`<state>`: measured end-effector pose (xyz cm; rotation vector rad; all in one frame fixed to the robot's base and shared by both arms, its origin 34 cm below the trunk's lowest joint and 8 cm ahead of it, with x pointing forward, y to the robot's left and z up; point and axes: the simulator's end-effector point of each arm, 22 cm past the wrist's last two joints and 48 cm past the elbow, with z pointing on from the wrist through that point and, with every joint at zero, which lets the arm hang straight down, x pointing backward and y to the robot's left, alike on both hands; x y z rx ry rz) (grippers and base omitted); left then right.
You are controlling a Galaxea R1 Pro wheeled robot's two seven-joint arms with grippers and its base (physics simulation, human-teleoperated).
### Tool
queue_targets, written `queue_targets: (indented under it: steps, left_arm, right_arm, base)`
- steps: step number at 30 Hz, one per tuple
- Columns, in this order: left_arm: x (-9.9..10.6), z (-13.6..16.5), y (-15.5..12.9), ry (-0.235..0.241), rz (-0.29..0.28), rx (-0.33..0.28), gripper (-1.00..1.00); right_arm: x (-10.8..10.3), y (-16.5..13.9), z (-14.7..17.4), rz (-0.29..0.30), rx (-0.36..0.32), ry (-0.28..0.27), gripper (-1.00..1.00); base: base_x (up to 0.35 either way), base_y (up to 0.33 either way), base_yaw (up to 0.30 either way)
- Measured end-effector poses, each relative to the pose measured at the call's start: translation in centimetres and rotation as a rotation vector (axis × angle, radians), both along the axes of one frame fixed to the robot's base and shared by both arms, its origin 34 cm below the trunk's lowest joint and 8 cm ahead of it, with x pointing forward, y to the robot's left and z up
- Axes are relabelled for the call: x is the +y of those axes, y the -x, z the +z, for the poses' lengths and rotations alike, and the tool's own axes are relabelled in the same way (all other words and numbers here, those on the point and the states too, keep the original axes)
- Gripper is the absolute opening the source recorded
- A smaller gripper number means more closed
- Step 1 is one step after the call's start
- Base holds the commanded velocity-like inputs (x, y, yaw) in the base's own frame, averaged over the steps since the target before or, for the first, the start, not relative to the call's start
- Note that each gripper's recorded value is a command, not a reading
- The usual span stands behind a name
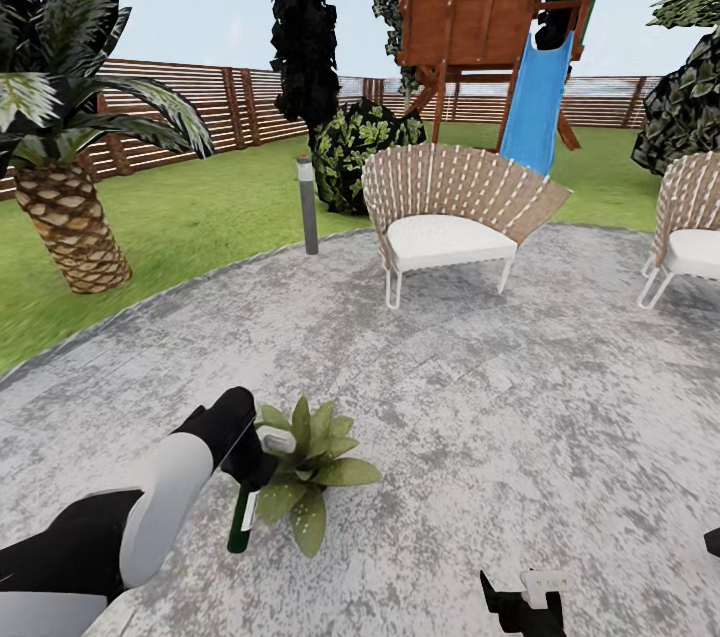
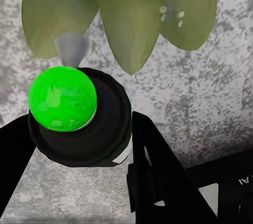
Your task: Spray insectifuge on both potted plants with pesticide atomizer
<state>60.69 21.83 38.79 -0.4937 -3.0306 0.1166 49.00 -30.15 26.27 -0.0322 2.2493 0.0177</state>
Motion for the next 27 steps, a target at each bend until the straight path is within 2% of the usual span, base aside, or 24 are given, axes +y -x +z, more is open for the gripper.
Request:
queue_targets:
  steps: [6, 10, 14, 21, 27]
  left_arm:
    - [-0.4, -0.4, 0.6, 0.005, -0.004, 0.012, -1.00]
    - [-1.0, -0.4, 0.6, 0.013, -0.007, 0.012, -1.00]
    - [-0.6, -0.4, 0.6, 0.006, -0.006, 0.011, -1.00]
    - [-0.6, -0.5, 0.8, 0.007, -0.006, 0.014, -1.00]
    - [-0.8, -0.6, 0.8, 0.009, -0.008, 0.014, -1.00]
  right_arm:
    - [0.0, 0.0, 0.0, 0.000, 0.000, 0.000, 1.00]
    - [0.0, 0.0, 0.0, 0.000, 0.001, 0.000, 1.00]
    - [0.0, 0.0, 0.0, 0.000, 0.000, 0.000, 1.00]
    - [0.0, 0.0, 0.0, 0.001, 0.000, 0.001, 1.00]
    - [0.0, 0.0, 0.0, 0.000, 0.000, 0.001, 1.00]
  base:
    - [-0.012, 0.000, 0.000]
    - [-0.216, 0.000, 0.000]
    - [-0.052, 0.000, -0.021]
    - [-0.013, -0.001, -0.255]
    - [-0.247, -0.078, -0.068]
